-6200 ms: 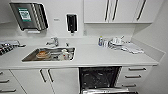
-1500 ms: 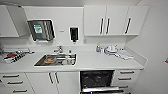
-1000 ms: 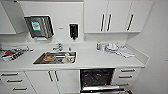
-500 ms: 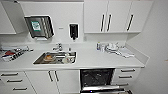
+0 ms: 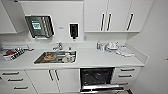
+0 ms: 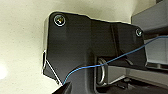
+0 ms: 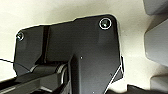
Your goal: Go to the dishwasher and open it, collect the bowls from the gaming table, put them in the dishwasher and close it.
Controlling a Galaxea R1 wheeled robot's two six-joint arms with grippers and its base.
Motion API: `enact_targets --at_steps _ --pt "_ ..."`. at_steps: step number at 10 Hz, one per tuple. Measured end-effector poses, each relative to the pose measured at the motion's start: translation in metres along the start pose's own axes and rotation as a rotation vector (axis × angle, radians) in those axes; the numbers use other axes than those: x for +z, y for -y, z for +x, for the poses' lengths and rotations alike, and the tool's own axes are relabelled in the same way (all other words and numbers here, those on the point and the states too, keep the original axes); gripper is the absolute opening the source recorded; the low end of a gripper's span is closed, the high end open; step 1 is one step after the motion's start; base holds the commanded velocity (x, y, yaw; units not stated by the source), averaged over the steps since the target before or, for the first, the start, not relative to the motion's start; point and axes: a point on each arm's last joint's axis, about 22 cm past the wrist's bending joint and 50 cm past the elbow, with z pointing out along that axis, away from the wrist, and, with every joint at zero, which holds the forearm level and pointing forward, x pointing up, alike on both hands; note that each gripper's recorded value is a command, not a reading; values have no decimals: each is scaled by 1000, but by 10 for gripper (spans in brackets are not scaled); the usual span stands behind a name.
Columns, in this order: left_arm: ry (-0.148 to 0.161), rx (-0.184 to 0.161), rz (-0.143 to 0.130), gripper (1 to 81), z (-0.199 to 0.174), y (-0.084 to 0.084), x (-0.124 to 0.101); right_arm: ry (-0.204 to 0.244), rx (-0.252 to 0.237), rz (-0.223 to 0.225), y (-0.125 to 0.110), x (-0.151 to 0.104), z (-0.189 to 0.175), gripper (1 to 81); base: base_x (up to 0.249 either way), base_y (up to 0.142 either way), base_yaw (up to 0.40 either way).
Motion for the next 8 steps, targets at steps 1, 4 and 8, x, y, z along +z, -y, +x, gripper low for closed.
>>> enact_targets --at_steps 1,4,8 --pt "9 -1 7 811 -8 3 -1 11 0 -2 5 3 -13 811 0 0 0" --pt "22 -5 9 811 -21 4 -2 30 -5 -8 3 2 -30 811 0 0 131" --pt "6 15 7 811 -13 3 -1 22 -6 -6 4 2 -25 811 0 0 343"
